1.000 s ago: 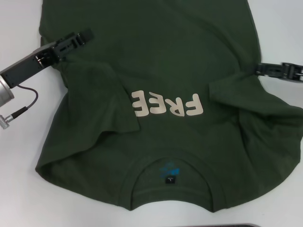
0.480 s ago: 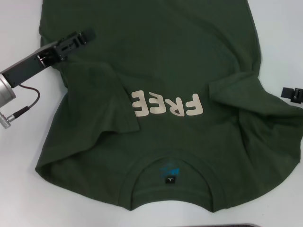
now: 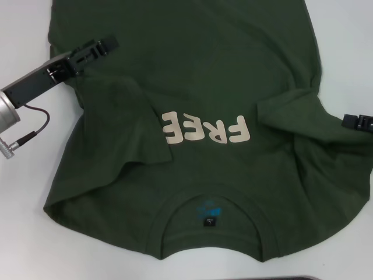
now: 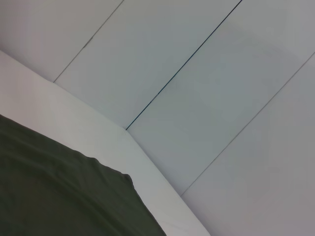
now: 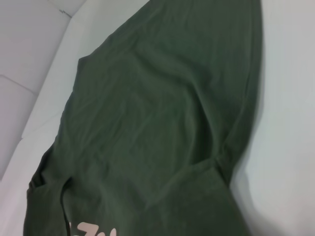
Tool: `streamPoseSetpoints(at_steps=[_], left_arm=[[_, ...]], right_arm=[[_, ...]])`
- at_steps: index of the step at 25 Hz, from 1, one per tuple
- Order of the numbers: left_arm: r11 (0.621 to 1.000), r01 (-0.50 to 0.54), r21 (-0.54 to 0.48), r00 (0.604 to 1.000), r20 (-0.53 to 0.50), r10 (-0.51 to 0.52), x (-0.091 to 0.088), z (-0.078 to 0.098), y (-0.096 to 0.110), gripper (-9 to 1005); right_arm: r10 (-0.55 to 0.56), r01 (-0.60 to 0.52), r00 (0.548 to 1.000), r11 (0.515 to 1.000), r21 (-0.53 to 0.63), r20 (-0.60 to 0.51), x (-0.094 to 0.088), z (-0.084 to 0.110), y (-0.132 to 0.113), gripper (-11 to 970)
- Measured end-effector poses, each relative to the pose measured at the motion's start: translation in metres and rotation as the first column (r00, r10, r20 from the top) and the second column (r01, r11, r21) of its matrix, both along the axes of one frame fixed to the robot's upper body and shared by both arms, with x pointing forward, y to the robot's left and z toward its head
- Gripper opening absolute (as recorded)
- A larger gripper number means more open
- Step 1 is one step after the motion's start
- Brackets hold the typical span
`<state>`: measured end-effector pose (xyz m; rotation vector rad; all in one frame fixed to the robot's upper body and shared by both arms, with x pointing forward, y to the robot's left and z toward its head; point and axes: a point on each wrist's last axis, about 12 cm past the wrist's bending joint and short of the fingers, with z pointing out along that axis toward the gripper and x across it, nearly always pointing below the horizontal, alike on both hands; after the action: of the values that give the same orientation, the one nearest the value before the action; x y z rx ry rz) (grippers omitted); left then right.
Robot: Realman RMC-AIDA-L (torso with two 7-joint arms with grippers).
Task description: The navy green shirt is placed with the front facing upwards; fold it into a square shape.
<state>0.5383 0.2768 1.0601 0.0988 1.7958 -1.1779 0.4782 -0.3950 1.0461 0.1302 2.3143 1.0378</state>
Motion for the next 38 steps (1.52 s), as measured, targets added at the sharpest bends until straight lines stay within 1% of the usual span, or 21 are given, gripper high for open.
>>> streamPoseSetpoints(at_steps=[4,11,16,22,32,38], left_arm=[[1.0,0.002,0.003,1.0,-0.001,-0.002,0.0,0.0,0.0,846],[1.0,0.003,0.002,1.0,-0.003,-0.003,0.0,-0.001,-0.001,846],[1.0,0.002,0.002,1.0,-0.004,-0.002,0.0,-0.001,-0.001,846],[1.0,0.002,0.002,1.0,-0.004,-0.002,0.0,-0.001,-0.001,847],[1.0,0.0,0.002,1.0,-0.006,0.0,-0.001,-0.001,0.0,847],[1.0,0.001,0.0,1.0,-0.007,-0.001,-0.002,-0.002,0.0,847]], right_arm=[[0.01,-0.01,1.0,1.0,0.006,0.001,0.003,0.0,0.004,677],[-0.002,0.002,1.0,1.0,0.01,0.001,0.002,0.0,0.001,675],[0.015,-0.015,1.0,1.0,0.013,-0.003,0.004,0.0,0.005,630],[0.021,-0.021,1.0,1.0,0.021,-0.016,0.006,-0.002,0.008,412],[0.023,-0.023,1.0,1.0,0.014,-0.014,0.01,-0.003,0.012,382],[-0.023,0.023,1.0,1.0,-0.003,-0.02,0.012,-0.005,0.008,201]])
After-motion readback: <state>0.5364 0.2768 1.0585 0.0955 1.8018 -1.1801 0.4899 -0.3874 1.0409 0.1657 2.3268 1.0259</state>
